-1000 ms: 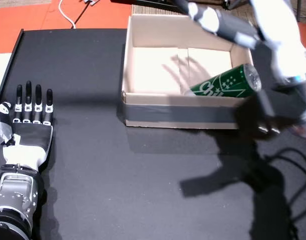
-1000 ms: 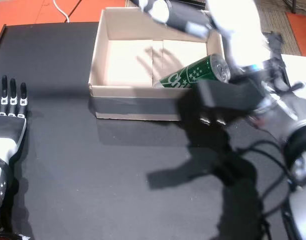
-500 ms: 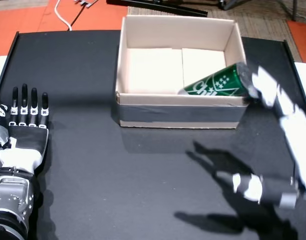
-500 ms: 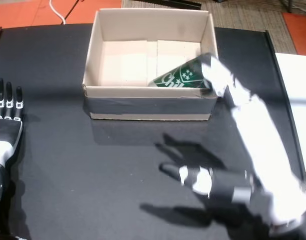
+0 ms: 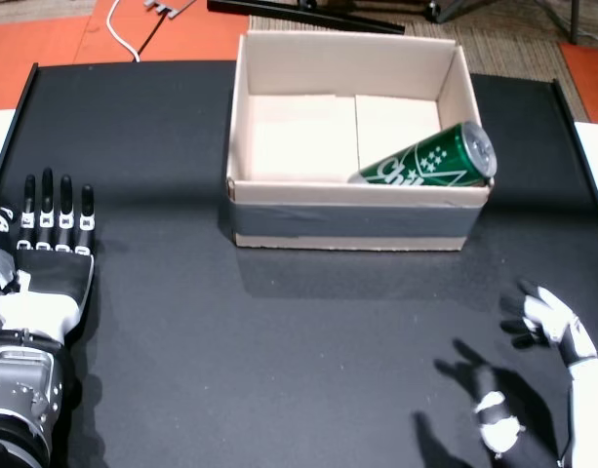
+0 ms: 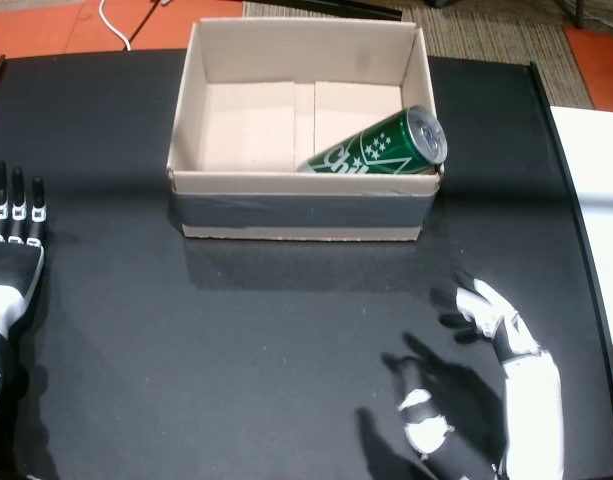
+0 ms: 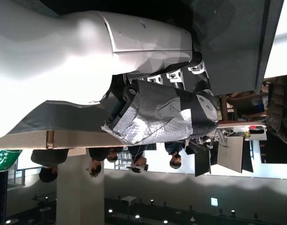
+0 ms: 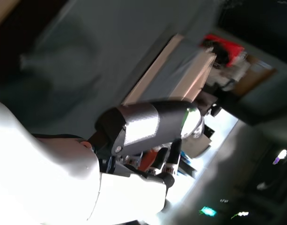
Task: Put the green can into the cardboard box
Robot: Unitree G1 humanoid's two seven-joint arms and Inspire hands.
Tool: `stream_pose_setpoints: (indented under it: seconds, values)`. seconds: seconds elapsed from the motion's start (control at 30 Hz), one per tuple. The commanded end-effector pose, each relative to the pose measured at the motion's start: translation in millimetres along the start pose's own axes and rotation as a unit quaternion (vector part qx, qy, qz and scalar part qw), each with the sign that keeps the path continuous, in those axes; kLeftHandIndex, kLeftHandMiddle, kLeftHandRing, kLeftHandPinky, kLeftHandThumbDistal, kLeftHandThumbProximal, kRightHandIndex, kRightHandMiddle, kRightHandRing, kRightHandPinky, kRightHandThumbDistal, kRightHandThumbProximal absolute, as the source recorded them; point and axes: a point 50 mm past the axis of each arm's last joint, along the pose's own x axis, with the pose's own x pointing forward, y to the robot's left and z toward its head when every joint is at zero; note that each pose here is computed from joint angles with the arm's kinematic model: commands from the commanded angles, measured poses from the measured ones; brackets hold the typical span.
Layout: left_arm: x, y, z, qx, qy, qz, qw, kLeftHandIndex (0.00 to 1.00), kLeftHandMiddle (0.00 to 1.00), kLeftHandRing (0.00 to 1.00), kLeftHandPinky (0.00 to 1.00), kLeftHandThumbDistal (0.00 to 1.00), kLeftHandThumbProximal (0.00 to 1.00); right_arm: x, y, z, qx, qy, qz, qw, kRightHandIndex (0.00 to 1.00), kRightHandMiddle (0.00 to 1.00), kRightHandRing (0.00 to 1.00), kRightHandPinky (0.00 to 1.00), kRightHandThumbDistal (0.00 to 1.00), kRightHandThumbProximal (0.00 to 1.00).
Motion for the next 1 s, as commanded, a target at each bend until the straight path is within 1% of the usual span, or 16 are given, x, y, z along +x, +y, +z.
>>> stream_pose_setpoints:
  seconds: [0.0,0.03,0.13,0.17,0.23,0.3,0.33,0.43,0.53,0.6,0.63,0.77,0.8,0.87,0.93,0.97]
  values:
    - [-8.6,19.2,-0.8,0.006,0.01,0.042,0.999,0.5,0.52,0.63,0.78,0.0,0.57,-9.1,-3.5,2.3,0.017,-0.002,-0.019,1.0,0.52,0.59,0.65,0.67,0.01,0.85]
    - [-8.6,19.1,-0.6,0.006,0.01,0.042,0.999,0.5,0.51,0.62,0.79,0.0,0.56,-9.8,-3.8,1.9,0.009,-0.008,-0.019,1.0,0.52,0.59,0.64,0.68,0.01,0.54]
    - [-8.5,18.8,0.0,0.012,0.011,0.039,0.999,0.48,0.5,0.6,0.76,0.0,0.56,-18.1,1.3,-9.3,-0.101,-0.016,-0.038,0.994,0.41,0.49,0.56,0.61,0.06,0.37]
    - [-8.3,18.6,0.3,0.012,0.011,0.04,0.999,0.48,0.5,0.6,0.75,0.0,0.57,-20.4,3.9,-11.7,-0.129,-0.024,-0.04,0.991,0.41,0.49,0.57,0.65,0.06,0.46]
    - [-7.8,17.9,0.7,0.01,0.01,0.042,0.999,0.49,0.51,0.61,0.76,0.0,0.58,-19.9,8.3,-14.3,-0.144,-0.023,-0.042,0.988,0.39,0.46,0.53,0.63,0.1,0.42]
    - [-7.4,17.1,1.1,0.012,0.01,0.041,0.999,0.5,0.52,0.62,0.77,0.0,0.59,-13.7,11.3,-10.7,-0.104,-0.032,-0.045,0.993,0.4,0.48,0.55,0.67,0.09,0.73]
    - [-7.1,16.5,1.2,0.013,0.01,0.039,0.999,0.51,0.54,0.63,0.8,0.0,0.59,-9.0,12.0,-7.2,-0.081,-0.045,-0.052,0.994,0.39,0.48,0.56,0.69,0.04,0.75]
    - [-6.8,15.7,2.0,0.016,0.011,0.036,0.999,0.49,0.52,0.62,0.79,0.0,0.59,-1.5,12.8,-2.7,-0.023,-0.053,-0.052,0.997,0.42,0.5,0.57,0.68,0.09,0.67]
    - [-6.8,15.8,3.2,0.015,0.011,0.037,0.999,0.47,0.5,0.61,0.78,0.0,0.56,8.7,16.7,-3.6,-0.09,-0.08,-0.078,0.99,0.32,0.41,0.53,0.63,0.09,0.5]
    - [-6.9,15.7,4.0,0.016,0.012,0.035,0.999,0.48,0.5,0.6,0.78,0.0,0.58,7.5,20.6,-4.4,-0.076,-0.065,-0.085,0.991,0.29,0.38,0.48,0.6,0.1,0.71]
    - [-7.0,15.6,4.4,0.017,0.012,0.034,0.999,0.48,0.51,0.61,0.78,0.0,0.59,5.5,21.8,-6.4,-0.084,-0.052,-0.09,0.991,0.31,0.38,0.46,0.59,0.1,0.75]
    - [-6.5,14.7,6.0,0.018,0.01,0.032,0.999,0.5,0.53,0.63,0.79,0.0,0.62,3.9,23.3,-10.7,-0.102,-0.037,-0.087,0.99,0.29,0.37,0.5,0.56,0.07,0.6]
    - [-6.5,14.6,6.6,0.021,0.01,0.031,0.999,0.5,0.54,0.63,0.79,0.0,0.62,8.5,22.8,-9.0,-0.097,-0.051,-0.085,0.99,0.32,0.4,0.56,0.6,0.03,0.56]
    - [-6.7,14.8,7.9,0.022,0.01,0.031,0.999,0.51,0.53,0.63,0.78,0.0,0.61,15.4,22.1,-5.2,-0.074,-0.07,-0.085,0.991,0.31,0.41,0.58,0.6,0.21,0.56]
    - [-6.8,14.9,9.1,0.022,0.01,0.031,0.999,0.53,0.54,0.64,0.8,0.0,0.6,16.0,23.2,-4.8,-0.068,-0.067,-0.093,0.991,0.28,0.39,0.57,0.62,0.18,0.55]
    - [-6.5,14.5,9.3,0.024,0.01,0.032,0.999,0.52,0.54,0.65,0.8,0.0,0.61,15.8,24.1,-5.6,-0.08,-0.066,-0.094,0.99,0.25,0.38,0.57,0.61,0.09,0.54]
